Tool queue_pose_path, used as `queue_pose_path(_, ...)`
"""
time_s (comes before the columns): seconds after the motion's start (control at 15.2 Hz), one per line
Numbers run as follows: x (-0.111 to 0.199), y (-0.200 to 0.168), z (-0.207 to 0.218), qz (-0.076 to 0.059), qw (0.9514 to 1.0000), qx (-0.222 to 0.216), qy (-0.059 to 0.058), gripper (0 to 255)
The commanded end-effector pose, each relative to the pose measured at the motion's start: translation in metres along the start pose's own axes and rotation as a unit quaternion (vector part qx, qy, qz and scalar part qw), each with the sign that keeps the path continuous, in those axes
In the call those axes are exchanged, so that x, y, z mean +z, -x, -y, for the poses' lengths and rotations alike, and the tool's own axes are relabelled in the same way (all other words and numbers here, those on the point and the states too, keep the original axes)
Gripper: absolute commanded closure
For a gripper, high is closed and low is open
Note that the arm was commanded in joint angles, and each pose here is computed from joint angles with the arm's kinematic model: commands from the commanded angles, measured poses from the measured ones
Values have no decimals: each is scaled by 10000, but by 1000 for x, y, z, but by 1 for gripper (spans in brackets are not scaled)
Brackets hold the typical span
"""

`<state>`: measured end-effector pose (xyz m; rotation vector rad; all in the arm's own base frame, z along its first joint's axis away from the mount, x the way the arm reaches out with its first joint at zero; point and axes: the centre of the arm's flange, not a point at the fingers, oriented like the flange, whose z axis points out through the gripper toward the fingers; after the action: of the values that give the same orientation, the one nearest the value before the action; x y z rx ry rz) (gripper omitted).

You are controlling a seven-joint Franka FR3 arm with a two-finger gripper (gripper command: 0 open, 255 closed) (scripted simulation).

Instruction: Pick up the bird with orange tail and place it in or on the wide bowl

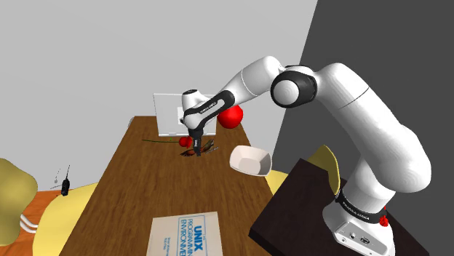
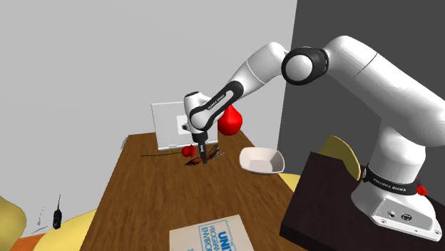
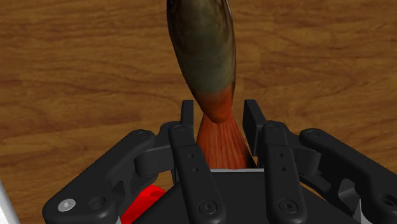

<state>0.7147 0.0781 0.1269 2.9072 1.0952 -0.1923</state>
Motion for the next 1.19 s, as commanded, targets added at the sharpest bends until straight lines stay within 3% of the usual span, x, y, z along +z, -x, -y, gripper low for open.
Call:
queue_pose_path(0.0,0,0,0,-1,10000,0,0,255)
queue_pose_path(1.12,-89,11,2,-1,10000,0,0,255)
